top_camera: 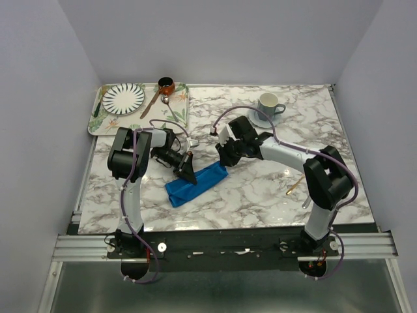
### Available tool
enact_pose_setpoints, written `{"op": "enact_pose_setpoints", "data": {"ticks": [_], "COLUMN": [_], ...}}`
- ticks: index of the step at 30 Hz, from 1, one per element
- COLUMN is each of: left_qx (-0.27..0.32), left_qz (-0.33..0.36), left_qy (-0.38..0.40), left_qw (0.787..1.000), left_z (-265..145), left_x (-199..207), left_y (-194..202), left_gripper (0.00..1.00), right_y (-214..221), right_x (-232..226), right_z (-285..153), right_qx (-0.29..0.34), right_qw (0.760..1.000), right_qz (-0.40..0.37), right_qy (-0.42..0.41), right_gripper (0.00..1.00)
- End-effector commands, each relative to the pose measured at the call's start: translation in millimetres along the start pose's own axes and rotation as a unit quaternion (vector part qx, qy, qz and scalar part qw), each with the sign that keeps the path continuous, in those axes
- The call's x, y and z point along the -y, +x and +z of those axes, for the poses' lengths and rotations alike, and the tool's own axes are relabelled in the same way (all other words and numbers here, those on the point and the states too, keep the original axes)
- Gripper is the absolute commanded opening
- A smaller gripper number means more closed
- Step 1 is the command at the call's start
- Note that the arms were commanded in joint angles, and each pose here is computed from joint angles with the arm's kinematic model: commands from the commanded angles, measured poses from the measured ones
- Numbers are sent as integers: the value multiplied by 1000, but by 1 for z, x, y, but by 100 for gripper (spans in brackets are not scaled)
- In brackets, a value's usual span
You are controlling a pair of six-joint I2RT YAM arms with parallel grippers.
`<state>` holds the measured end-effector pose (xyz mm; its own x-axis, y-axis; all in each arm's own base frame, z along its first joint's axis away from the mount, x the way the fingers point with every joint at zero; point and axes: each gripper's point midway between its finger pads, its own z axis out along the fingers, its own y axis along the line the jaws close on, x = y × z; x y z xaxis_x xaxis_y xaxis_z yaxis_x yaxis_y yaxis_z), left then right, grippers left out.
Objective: Fold the napkin into a case and place the utensils inside
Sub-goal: Grasp the top corner of the smaller rectangle folded napkin at the center of the board.
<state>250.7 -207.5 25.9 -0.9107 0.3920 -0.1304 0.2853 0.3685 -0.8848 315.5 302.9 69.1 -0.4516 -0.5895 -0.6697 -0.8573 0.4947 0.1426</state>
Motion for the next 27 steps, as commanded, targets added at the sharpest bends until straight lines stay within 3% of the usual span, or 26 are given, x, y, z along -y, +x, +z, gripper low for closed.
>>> {"op": "enact_pose_setpoints", "data": {"ticks": [1, 12, 16, 22, 27], "left_qx": [-12, -12, -13, -10, -10], "left_qz": [16, 15, 9, 10, 9], "left_qy": [-28, -32, -29, -26, -29], "left_qw": [999, 999, 999, 1000, 999], "left_z": [4, 3, 4, 4, 3], "left_x": [-21, -24, -24, -24, -25], "left_y": [3, 2, 2, 0, 0], "left_gripper": [0, 0, 0, 0, 0], "right_y": [-15, -20, -26, -23, -14], "right_x": [-8, 4, -12, -28, -20], "right_z": [7, -12, -31, -8, 12], "right_qx": [16, 13, 38, 12, -16], "right_qw": [1000, 999, 999, 995, 995], "right_qz": [-10, 24, -37, -96, -91], "right_qy": [-16, 17, 1, 19, 37], "right_gripper": [22, 25, 25, 19, 15]}}
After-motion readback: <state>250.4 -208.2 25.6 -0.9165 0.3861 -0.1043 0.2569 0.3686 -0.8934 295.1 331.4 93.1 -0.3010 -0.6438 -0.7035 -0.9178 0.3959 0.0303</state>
